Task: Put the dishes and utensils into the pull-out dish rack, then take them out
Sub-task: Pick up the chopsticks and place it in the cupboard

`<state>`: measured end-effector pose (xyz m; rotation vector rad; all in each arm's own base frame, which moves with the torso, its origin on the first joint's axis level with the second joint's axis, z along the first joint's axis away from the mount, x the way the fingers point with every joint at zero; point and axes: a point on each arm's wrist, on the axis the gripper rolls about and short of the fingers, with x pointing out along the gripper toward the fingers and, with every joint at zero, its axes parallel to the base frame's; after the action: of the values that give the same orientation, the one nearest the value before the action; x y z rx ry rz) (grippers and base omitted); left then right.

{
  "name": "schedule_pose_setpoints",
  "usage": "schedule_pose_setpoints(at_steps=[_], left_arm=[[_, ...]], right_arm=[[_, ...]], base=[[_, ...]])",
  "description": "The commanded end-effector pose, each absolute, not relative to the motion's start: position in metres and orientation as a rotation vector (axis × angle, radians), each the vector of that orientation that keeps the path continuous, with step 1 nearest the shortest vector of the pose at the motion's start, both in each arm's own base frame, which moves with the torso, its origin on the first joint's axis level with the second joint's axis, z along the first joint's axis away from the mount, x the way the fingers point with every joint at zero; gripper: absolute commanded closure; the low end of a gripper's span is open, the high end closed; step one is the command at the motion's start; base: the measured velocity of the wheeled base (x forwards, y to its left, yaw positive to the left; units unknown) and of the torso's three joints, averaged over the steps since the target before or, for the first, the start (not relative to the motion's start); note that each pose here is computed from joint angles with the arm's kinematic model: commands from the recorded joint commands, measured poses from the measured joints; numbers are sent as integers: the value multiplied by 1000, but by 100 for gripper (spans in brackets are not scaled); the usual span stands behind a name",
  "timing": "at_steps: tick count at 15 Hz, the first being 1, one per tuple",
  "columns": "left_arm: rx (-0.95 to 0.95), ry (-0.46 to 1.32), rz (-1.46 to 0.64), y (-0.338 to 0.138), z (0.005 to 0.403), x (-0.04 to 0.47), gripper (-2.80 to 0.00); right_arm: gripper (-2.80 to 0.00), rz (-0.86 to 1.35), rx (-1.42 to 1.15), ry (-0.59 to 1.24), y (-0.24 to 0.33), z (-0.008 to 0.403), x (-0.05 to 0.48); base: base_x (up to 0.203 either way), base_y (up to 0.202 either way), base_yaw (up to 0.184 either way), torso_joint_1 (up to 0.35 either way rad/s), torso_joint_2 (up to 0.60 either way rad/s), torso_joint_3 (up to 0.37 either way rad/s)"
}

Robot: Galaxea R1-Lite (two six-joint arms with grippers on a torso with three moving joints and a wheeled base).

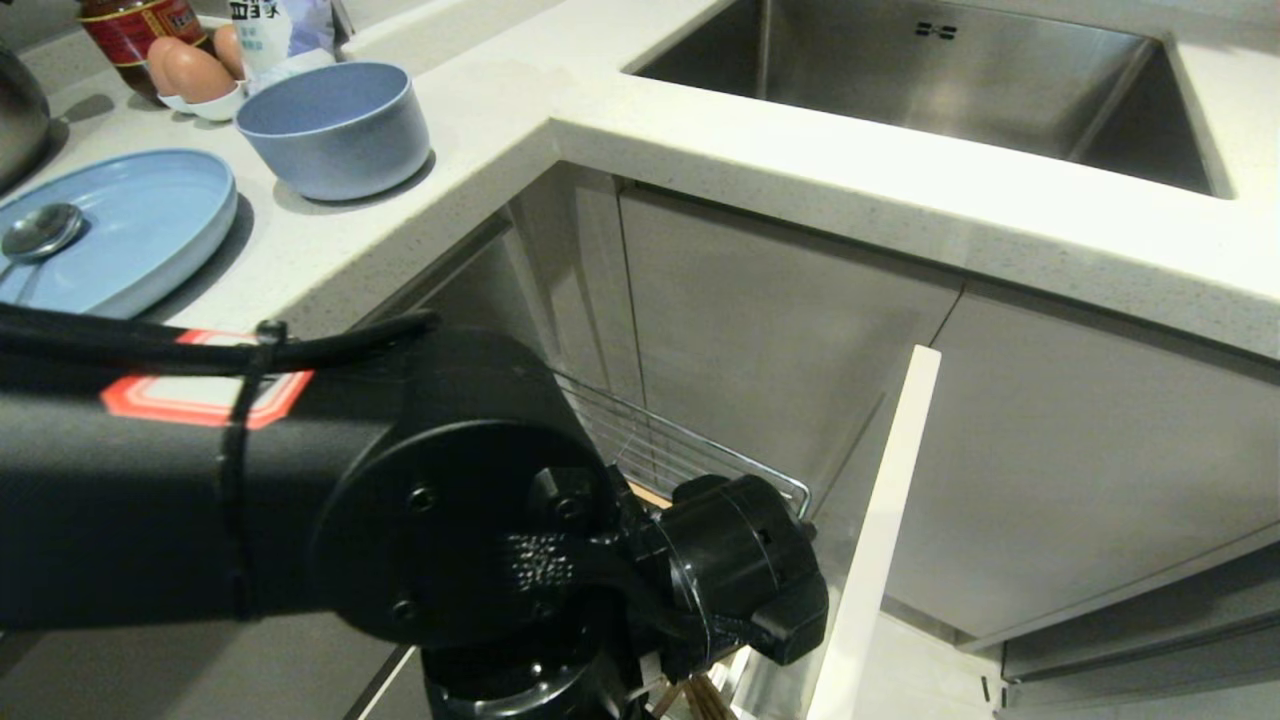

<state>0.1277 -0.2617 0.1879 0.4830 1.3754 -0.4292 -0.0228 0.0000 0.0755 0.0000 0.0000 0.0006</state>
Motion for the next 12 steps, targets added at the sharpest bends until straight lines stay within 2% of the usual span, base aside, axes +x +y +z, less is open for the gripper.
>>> schedule_pose_setpoints(at_steps=[1,12], left_arm=[[496,1400,-399,-265,179,138,0],[524,1449,-426,-292,151,180,0]], right_arm=[[0,1,0,0,0,75,-23],[0,1,0,0,0,75,-23]], base=[[0,0,0,0,0,0],[0,0,0,0,0,0]])
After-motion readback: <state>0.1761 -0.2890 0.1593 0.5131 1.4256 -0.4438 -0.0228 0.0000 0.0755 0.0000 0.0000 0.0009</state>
